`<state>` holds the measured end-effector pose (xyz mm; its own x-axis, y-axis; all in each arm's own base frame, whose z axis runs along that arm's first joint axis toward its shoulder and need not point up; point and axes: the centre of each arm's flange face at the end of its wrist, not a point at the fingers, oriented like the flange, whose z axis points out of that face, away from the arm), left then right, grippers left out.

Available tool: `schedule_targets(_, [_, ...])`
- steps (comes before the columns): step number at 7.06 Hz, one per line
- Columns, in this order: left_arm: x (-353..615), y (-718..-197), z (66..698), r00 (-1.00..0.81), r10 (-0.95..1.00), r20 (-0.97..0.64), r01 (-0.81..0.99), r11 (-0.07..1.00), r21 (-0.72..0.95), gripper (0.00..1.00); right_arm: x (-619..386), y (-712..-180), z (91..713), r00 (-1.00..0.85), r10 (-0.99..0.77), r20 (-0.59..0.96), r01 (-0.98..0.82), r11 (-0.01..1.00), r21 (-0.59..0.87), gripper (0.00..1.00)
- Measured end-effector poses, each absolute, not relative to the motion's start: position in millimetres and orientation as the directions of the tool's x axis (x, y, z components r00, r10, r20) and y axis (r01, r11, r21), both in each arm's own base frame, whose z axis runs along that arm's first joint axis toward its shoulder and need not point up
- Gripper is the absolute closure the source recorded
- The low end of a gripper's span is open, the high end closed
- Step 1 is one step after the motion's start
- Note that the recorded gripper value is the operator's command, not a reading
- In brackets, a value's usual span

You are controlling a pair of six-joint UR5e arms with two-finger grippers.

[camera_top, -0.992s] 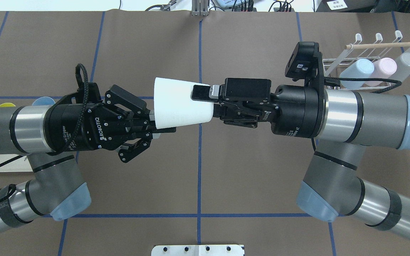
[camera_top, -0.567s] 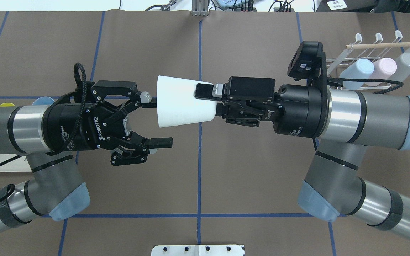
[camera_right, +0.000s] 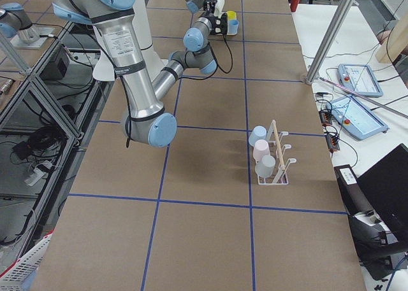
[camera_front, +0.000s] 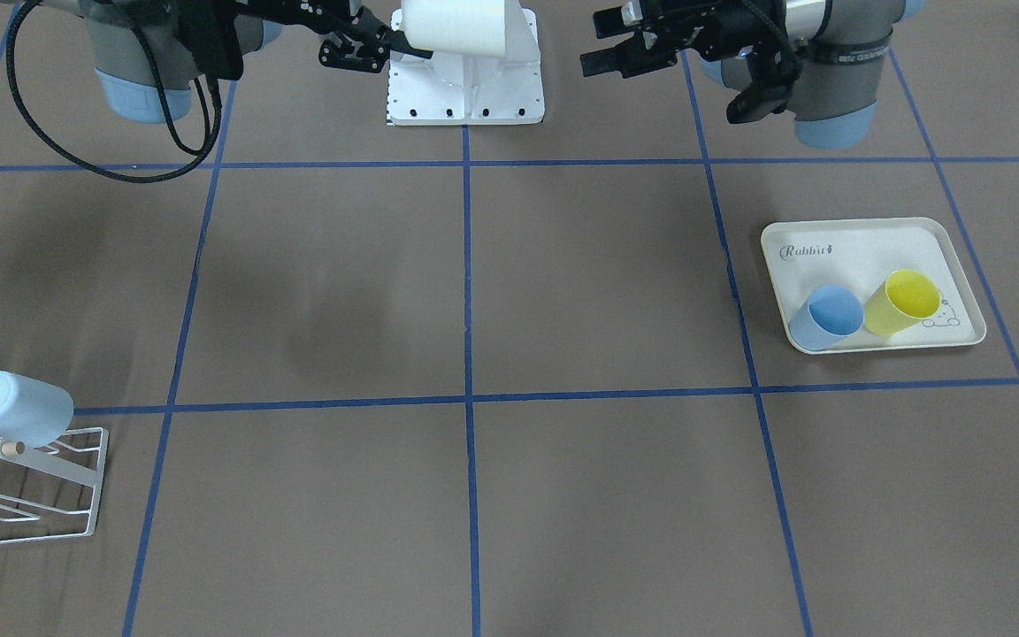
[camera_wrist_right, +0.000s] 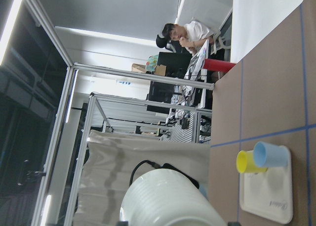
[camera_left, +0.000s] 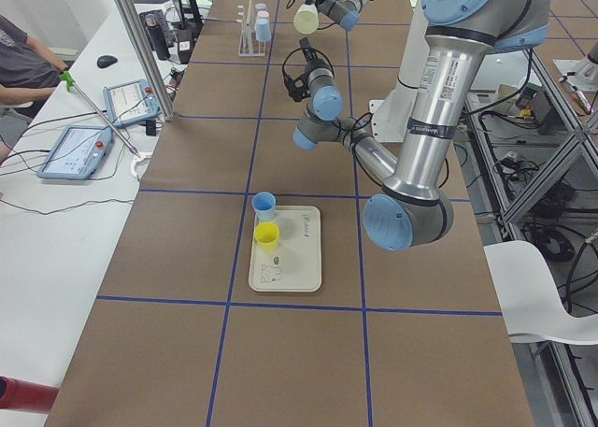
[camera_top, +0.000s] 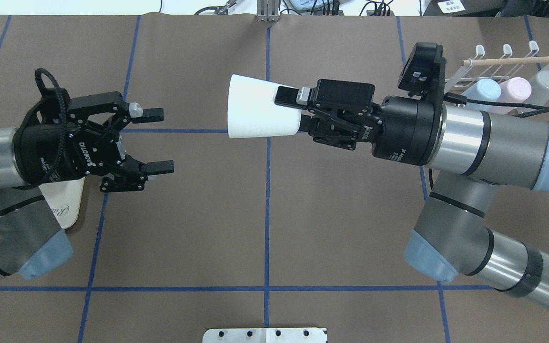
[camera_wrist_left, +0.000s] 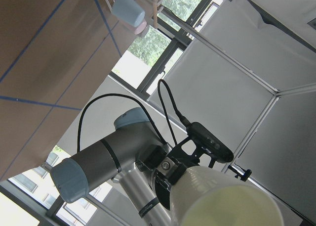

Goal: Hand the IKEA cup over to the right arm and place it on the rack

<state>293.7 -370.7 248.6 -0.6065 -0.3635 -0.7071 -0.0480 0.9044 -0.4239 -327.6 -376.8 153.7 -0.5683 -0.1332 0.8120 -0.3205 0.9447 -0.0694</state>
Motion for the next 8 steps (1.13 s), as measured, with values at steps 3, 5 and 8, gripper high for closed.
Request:
schedule_targets(3, [221.6,-450.4,304.8,-0.25,-0.235,-0.939,0.269,0.915,-0.3,0.0,-291.9,-453.7,185.8,-0.232,-0.175,0.957,-0.461,0.886,0.05,0.77])
schedule_targets(5, [184.0,-490.1,338.0,0.002,-0.209,-0.978,0.37,0.909,-0.194,0.0,-264.6,-494.0,199.6,-0.024,-0.139,0.99,-0.518,0.849,0.106,0.77])
schedule_targets(8, [137.6,-501.0,408.4,0.264,-0.179,-0.948,0.414,0.909,-0.056,0.0,-223.4,-552.4,239.3,0.381,-0.116,0.917,-0.505,0.805,0.312,0.77])
